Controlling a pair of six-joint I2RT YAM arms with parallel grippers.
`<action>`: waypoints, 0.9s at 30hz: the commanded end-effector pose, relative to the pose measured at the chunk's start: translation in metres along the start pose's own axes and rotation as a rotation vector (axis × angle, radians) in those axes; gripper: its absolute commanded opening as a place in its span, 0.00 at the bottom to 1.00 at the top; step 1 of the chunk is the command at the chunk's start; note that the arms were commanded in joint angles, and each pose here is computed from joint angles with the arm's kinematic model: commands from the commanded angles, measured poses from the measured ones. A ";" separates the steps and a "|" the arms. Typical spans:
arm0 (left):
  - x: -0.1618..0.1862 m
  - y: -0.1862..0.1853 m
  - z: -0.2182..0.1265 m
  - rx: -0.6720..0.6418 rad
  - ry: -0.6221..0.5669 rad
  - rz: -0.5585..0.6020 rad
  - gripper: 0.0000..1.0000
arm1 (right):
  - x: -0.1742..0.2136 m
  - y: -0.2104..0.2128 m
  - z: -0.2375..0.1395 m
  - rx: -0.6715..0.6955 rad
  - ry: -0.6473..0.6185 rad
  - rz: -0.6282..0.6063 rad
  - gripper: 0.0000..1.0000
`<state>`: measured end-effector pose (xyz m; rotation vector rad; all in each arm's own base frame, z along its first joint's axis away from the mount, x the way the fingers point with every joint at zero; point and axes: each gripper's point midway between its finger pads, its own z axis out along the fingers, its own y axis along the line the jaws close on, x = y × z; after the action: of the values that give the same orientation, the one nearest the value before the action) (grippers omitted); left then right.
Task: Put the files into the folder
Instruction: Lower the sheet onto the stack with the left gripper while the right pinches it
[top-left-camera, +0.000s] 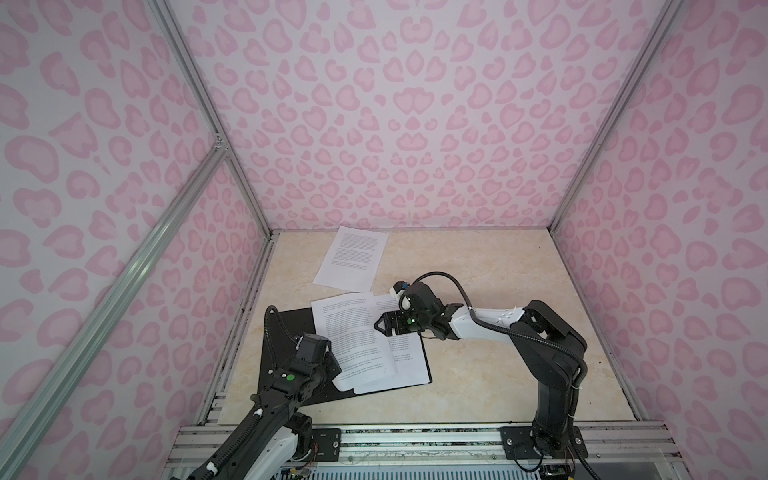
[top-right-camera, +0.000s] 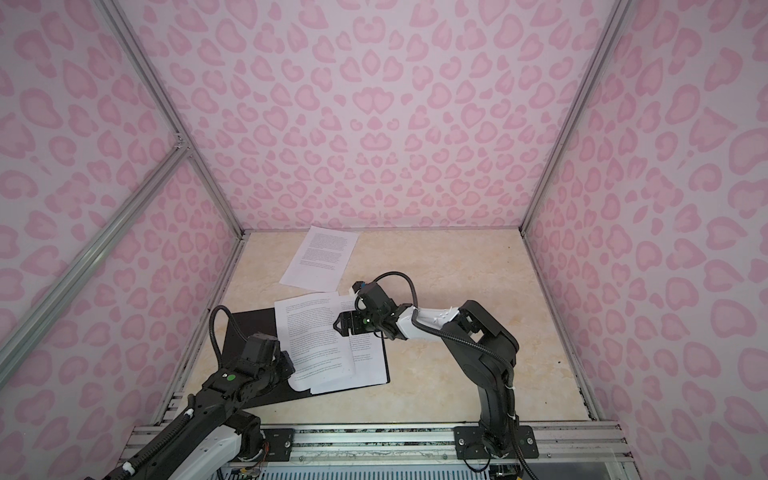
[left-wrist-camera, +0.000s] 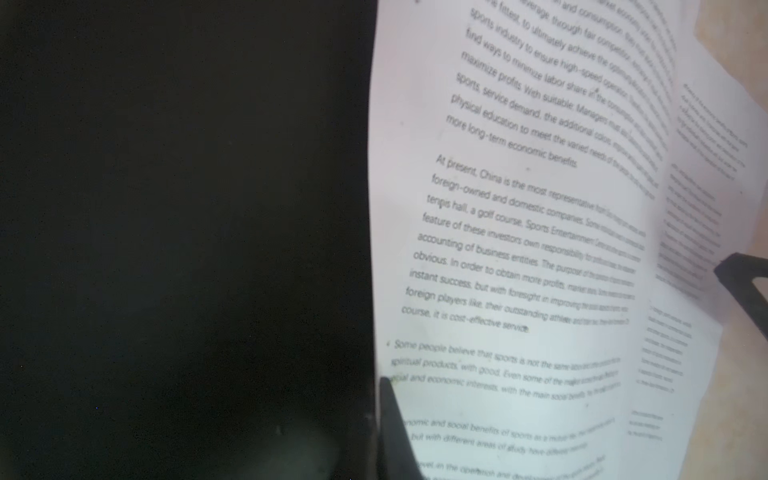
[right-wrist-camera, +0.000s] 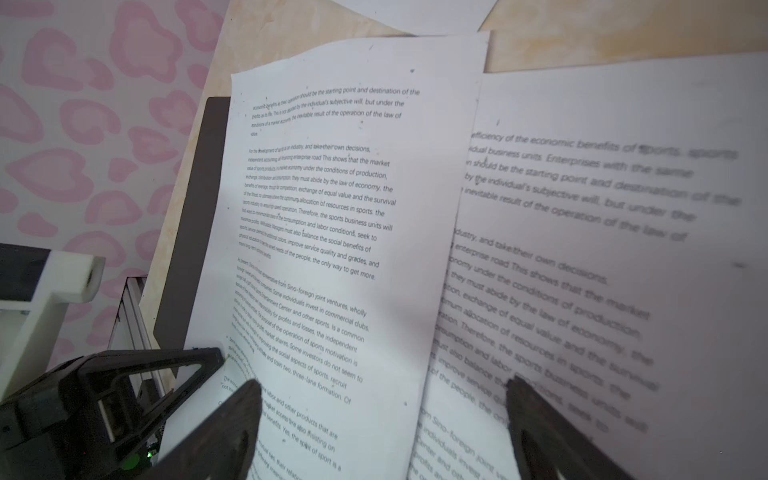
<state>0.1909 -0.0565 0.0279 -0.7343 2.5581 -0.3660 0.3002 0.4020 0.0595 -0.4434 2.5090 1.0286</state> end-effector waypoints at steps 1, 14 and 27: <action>-0.003 0.005 0.001 -0.030 -0.018 -0.001 0.04 | 0.005 0.007 0.008 -0.034 0.028 -0.008 0.91; -0.008 0.009 -0.001 -0.076 -0.024 -0.008 0.03 | 0.011 0.022 0.022 -0.104 0.062 0.000 0.90; -0.008 0.010 -0.001 -0.085 -0.021 -0.005 0.03 | 0.013 0.034 0.031 -0.184 0.082 0.039 0.71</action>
<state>0.1937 -0.0487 0.0272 -0.7556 2.5692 -0.2846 0.2799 0.4444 0.0506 -0.5002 2.5339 1.2607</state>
